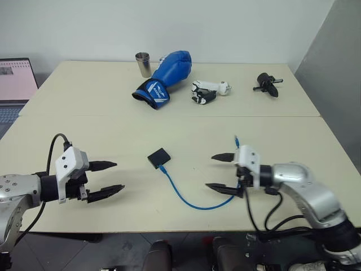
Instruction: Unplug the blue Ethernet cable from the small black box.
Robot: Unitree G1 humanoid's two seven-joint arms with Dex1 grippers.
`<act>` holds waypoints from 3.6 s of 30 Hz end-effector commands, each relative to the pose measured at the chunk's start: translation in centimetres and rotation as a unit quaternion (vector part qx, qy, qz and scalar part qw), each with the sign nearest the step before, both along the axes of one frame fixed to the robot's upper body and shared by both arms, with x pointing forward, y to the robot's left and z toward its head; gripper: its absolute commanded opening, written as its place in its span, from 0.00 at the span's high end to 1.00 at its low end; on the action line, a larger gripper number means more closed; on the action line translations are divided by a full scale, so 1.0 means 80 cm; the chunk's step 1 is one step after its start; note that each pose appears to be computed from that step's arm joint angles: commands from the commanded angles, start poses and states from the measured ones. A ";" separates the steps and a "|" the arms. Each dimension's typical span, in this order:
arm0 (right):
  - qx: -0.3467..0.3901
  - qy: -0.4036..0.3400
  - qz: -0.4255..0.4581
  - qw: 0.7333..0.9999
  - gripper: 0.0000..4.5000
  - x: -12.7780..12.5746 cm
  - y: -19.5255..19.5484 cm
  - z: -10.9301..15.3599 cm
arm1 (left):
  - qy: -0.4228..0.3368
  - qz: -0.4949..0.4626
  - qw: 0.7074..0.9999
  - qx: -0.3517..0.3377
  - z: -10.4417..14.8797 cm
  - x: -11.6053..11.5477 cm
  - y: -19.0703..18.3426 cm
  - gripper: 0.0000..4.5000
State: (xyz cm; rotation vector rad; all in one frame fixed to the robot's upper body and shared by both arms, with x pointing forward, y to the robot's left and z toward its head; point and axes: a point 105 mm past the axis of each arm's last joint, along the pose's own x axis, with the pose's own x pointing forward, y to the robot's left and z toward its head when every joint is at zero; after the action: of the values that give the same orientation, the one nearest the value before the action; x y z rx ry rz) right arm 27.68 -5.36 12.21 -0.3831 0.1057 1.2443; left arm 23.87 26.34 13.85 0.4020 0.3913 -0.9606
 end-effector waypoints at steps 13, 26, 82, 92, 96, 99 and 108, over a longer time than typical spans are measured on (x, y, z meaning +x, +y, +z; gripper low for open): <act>-0.034 0.083 -0.107 0.990 0.00 0.041 0.128 -0.055 | 0.000 -0.040 0.999 0.024 0.009 0.005 -0.003 0.10; -0.064 0.043 -0.118 0.990 0.54 0.050 0.122 -0.058 | 0.004 -0.017 1.000 0.004 0.009 0.011 -0.006 0.09; -0.045 -0.490 0.106 0.864 0.99 0.027 0.092 0.070 | 0.177 -0.006 0.922 -0.345 0.036 0.059 -0.119 0.82; -0.060 -0.469 0.123 0.872 0.67 0.020 0.080 0.067 | 0.174 -0.013 0.927 -0.331 0.037 0.060 -0.118 0.82; -0.033 -0.380 0.135 0.914 0.50 0.006 0.063 0.074 | 0.159 -0.035 0.943 -0.290 0.035 0.058 -0.117 0.82; 0.023 -0.246 0.128 0.961 0.50 -0.009 0.052 0.080 | 0.140 -0.059 0.954 -0.260 0.033 0.056 -0.112 0.82; 0.146 0.010 0.052 0.988 0.50 0.001 0.050 0.087 | 0.110 -0.139 0.953 -0.244 0.048 0.051 -0.124 0.82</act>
State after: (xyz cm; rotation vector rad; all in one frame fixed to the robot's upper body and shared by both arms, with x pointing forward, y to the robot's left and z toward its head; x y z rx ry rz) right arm 27.63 -1.28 18.07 -0.1700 -0.0730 1.3512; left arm 28.25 16.87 16.52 -0.1525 0.3313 -1.2957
